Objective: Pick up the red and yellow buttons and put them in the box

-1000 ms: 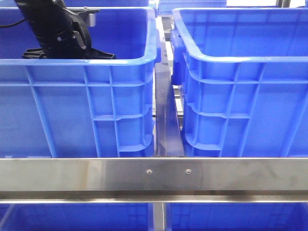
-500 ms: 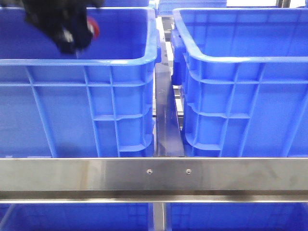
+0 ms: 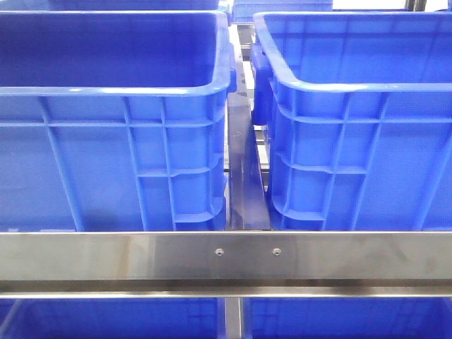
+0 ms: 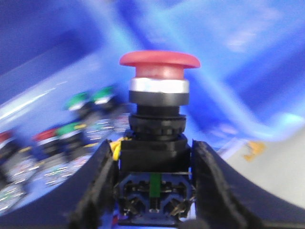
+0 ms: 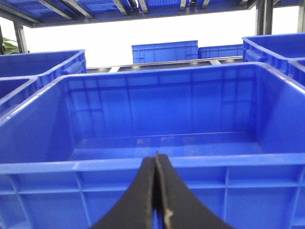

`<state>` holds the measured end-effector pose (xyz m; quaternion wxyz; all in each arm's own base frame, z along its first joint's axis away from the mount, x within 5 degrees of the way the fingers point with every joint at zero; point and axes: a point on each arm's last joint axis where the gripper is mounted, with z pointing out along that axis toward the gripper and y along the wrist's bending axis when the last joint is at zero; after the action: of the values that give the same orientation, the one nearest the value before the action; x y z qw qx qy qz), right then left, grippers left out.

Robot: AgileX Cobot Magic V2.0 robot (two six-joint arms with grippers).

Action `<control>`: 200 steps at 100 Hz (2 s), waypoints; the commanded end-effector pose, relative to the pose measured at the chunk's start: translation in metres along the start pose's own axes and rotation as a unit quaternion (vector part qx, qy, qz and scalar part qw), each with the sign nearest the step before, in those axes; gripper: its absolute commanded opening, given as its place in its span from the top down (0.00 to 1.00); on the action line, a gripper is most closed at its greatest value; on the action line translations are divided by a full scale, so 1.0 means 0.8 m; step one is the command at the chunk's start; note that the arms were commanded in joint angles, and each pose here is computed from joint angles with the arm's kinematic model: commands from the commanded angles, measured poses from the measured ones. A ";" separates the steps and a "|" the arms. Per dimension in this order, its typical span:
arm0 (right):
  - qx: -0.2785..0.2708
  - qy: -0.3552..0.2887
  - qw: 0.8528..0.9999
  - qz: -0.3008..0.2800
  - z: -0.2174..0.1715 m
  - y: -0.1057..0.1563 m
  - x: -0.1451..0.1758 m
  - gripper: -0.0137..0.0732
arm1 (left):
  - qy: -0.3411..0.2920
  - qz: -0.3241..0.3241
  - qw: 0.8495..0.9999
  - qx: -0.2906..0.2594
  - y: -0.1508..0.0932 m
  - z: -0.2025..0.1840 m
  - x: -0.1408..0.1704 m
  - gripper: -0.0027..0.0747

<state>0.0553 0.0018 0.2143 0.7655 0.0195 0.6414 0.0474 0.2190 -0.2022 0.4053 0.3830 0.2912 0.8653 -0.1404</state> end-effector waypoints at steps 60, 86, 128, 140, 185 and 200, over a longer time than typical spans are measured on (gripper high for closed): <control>0.001 -0.037 0.999 0.037 -0.013 0.013 -0.149 0.92 | -0.060 0.067 0.992 0.092 -0.078 -0.038 -0.005 0.99; 0.011 0.134 0.988 0.071 0.018 0.023 -0.212 0.92 | -0.060 0.067 0.992 0.092 -0.078 -0.038 -0.005 0.99; -0.011 0.252 0.957 0.146 0.065 0.034 -0.192 0.61 | -0.060 0.068 0.992 0.091 -0.078 -0.038 -0.005 0.99; -0.023 0.245 0.954 0.171 0.065 0.037 -0.194 0.31 | -0.060 0.068 0.992 0.091 -0.078 -0.038 -0.005 0.99; -0.186 0.252 0.897 0.312 0.105 0.077 -0.198 0.20 | -0.060 0.067 0.992 0.092 -0.078 -0.038 -0.005 0.99; -0.250 0.261 0.865 0.348 0.134 0.090 -0.192 0.20 | -0.059 0.066 0.992 0.093 -0.078 -0.039 -0.005 0.99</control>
<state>0.1181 0.0572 0.3745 0.4690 0.0453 0.7741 0.4228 0.1698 -0.2419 0.4065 0.3645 0.3821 0.8302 -0.1786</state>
